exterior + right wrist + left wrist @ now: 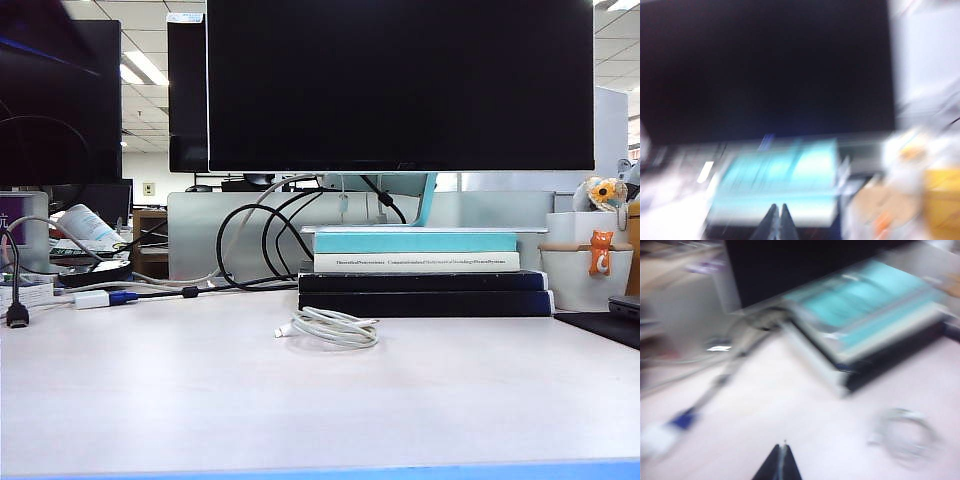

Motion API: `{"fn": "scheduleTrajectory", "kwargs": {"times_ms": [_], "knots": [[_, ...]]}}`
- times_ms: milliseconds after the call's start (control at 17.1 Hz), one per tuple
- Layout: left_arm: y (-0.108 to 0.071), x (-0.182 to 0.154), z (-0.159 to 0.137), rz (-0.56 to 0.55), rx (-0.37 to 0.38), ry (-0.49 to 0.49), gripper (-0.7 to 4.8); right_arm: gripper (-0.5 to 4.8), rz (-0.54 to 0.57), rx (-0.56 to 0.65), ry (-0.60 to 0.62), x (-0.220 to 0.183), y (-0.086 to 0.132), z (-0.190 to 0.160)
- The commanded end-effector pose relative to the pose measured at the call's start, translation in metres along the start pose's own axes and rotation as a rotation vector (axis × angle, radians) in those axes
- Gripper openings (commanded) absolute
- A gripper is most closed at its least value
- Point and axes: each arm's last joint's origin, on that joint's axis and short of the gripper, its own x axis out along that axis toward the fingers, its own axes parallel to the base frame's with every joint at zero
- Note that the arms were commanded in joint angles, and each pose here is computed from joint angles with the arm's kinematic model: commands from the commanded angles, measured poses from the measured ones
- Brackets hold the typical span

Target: Unfold the white charging cable into a straight cable.

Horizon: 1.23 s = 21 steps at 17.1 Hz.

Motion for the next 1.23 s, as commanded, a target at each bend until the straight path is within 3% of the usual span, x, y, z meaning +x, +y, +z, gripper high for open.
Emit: {"fn": "scheduleTrajectory", "kwargs": {"times_ms": [58, 234, 351, 467, 818, 1052, 1110, 1168, 1227], "knots": [[0.003, 0.020, 0.005, -0.139, -0.012, 0.039, 0.00, -0.01, 0.149, 0.017, 0.267, 0.046, 0.000, 0.000], [-0.001, 0.041, -0.009, -0.178, -0.072, 0.141, 0.29, -0.01, 0.308, 0.088, 0.542, 0.105, -0.004, -0.021], [-0.010, 0.054, -0.017, -0.163, -0.107, 0.223, 0.34, -0.01, 0.405, 0.132, 0.657, 0.134, -0.006, -0.038], [-0.014, 0.060, -0.023, -0.146, -0.112, 0.279, 0.66, -0.01, 0.466, 0.146, 0.718, 0.155, -0.006, -0.052], [-0.043, 0.064, -0.017, -0.139, -0.121, 0.348, 0.68, -0.01, 0.555, 0.068, 0.827, 0.180, 0.007, -0.080], [-0.053, 0.067, -0.018, -0.128, -0.217, 0.388, 0.83, -0.01, 0.650, -0.036, 0.910, 0.175, 0.023, -0.092], [-0.053, 0.068, -0.020, -0.114, -0.225, 0.401, 1.03, 0.00, 0.664, -0.050, 0.916, 0.175, 0.025, -0.094], [-0.054, 0.067, -0.021, -0.116, -0.229, 0.414, 1.77, 0.01, 0.677, -0.070, 0.929, 0.175, 0.030, -0.097], [-0.054, 0.067, -0.021, -0.123, -0.233, 0.418, 3.28, 0.25, 0.702, -0.086, 0.940, 0.175, 0.035, -0.101]]}}
